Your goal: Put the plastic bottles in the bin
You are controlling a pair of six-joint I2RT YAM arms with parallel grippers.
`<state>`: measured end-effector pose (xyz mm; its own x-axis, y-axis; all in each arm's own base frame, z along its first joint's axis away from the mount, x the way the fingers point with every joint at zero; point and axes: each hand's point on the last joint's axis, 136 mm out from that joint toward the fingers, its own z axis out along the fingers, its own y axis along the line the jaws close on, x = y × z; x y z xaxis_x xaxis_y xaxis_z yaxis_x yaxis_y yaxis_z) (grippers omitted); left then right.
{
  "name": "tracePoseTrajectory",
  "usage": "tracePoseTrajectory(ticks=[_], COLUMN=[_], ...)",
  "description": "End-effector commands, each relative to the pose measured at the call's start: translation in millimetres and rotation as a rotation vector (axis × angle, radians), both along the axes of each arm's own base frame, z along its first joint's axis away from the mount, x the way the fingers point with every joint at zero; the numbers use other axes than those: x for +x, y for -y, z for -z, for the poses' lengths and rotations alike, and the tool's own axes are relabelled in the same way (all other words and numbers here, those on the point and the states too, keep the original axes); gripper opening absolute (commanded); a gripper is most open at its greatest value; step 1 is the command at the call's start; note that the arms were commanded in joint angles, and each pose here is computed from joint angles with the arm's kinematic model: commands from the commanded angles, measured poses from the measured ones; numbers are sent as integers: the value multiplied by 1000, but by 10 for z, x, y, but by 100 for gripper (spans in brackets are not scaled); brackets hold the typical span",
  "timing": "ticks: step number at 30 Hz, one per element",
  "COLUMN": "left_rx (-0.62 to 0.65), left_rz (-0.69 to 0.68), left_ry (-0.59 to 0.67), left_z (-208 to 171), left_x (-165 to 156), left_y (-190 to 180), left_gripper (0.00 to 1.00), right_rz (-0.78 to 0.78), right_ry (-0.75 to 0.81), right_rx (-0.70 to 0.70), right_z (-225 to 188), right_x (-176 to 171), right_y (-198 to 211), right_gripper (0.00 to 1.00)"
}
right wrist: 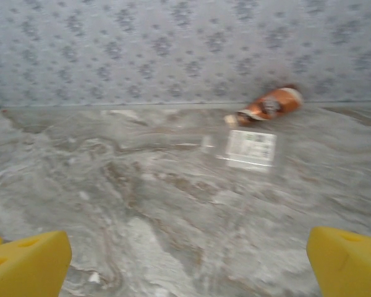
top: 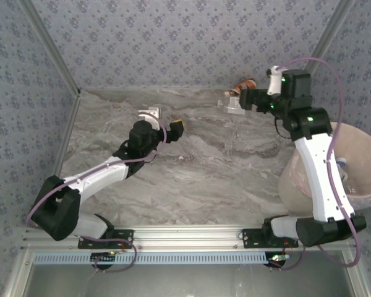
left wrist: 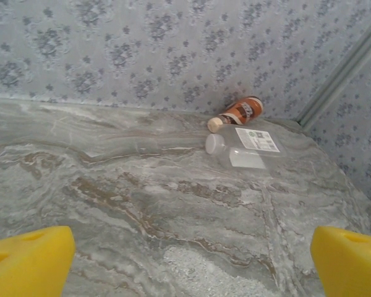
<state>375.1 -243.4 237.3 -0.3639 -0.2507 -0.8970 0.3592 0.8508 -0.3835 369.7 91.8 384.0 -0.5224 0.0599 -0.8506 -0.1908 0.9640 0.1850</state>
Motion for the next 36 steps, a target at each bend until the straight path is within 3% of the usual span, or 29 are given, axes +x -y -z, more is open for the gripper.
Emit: tracePoseTrajectory(ticks=[1,6,10,17,25,31,36], left_rx=[-33,-27,-13,-3,-3,-17,-25], left_rz=[-62,-104,-142,-161,-195,-213,-219], left_ry=[-11,-31,-53,-91,-128,-151,-173], left_z=[-45,27,85,193,331,390,471], left_x=[1,-20,-1,10,68,131,165], left_y=[-151,-264,-351,-422,-539,-608,-622], left_gripper=[98,98,98,98,98,98,98], right_rz=[-49,-98,-71,38,-7,25,-27], right_ry=[11,-39,-115,-212,-336,-429,-533], right_rx=[72,57,38,2,-106,-82,-57], right_z=[139,546,957,1585,2235,2664,2958], right_x=[343,764,1113,1720,2291,2415,2242], right_y=[-355,-776,-871,-604,-202,7,-93], right_gripper=[100,100,100,100,100,100,100])
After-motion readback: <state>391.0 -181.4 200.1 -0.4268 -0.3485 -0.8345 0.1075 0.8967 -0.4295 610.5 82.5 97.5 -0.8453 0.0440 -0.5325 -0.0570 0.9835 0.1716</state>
